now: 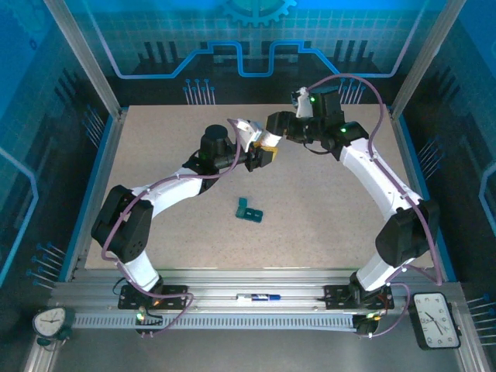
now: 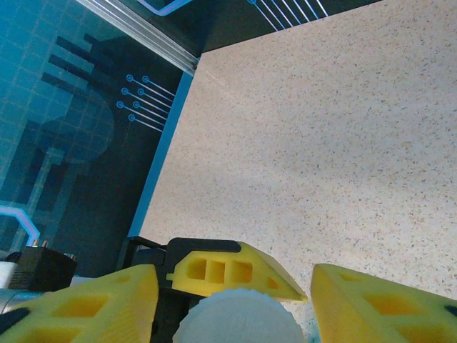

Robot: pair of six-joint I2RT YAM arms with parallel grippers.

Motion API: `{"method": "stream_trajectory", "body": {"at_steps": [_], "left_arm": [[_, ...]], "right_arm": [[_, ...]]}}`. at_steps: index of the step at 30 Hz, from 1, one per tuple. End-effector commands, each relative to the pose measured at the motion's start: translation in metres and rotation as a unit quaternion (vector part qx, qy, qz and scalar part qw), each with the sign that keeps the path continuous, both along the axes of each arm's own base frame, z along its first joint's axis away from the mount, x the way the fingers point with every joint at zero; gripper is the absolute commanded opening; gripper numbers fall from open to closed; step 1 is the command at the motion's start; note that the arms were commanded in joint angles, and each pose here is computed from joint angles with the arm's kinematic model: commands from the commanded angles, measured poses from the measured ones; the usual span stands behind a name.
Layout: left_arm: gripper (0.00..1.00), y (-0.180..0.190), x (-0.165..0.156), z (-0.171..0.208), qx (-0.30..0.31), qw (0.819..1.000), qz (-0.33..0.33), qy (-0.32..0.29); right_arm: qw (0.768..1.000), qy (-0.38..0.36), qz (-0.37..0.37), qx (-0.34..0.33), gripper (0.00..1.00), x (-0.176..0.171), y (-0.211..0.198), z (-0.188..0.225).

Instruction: Sort the pills into containers

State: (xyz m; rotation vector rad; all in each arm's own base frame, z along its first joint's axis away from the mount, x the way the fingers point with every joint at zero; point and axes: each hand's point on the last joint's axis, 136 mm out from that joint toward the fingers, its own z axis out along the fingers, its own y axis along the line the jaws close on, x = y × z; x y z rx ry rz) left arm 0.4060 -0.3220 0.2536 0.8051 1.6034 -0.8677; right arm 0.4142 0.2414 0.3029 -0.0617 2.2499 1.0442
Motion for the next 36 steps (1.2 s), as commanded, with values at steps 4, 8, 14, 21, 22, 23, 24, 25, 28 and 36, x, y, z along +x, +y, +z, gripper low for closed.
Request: {"method": "stream_trajectory", "body": {"at_steps": [4,8,14,21,22,23,24,25,28,36], "left_arm": [[0.00,-0.001,0.000,0.028,-0.010,0.999,0.002,-0.036],[0.00,-0.001,-0.001,0.029,-0.011,0.999,0.003,-0.037],[0.00,0.000,-0.003,0.029,-0.014,0.999,0.001,-0.040],[0.00,0.000,-0.009,0.039,-0.055,0.998,-0.032,-0.024],[0.00,0.001,-0.009,0.041,-0.062,0.997,-0.035,-0.022],[0.00,0.002,-0.009,0.042,-0.068,0.997,-0.038,-0.018],[0.00,0.003,-0.009,0.043,-0.071,0.997,-0.038,-0.016],[0.00,0.003,-0.009,0.042,-0.071,0.997,-0.039,-0.016],[0.00,0.004,-0.008,0.040,-0.065,0.997,-0.036,-0.015],[0.00,0.010,0.000,0.033,-0.041,0.999,-0.004,-0.023]], "right_arm": [[1.000,0.012,0.020,-0.009,0.57,-0.009,0.006,-0.012],[1.000,0.007,0.020,-0.013,0.48,-0.009,0.004,-0.012],[0.996,-0.057,0.071,-0.004,0.40,-0.010,0.008,0.000],[0.962,-0.176,0.208,0.028,0.44,-0.026,0.011,0.013],[0.961,-0.175,0.210,0.029,0.44,-0.027,0.010,0.012],[0.962,-0.173,0.209,0.032,0.44,-0.026,0.009,0.011],[0.963,-0.171,0.207,0.034,0.44,-0.025,0.009,0.010],[0.963,-0.170,0.205,0.037,0.44,-0.025,0.008,0.010],[0.966,-0.163,0.193,0.047,0.45,-0.022,0.008,0.014],[0.976,-0.150,0.119,0.102,0.74,-0.010,-0.012,0.046]]}}
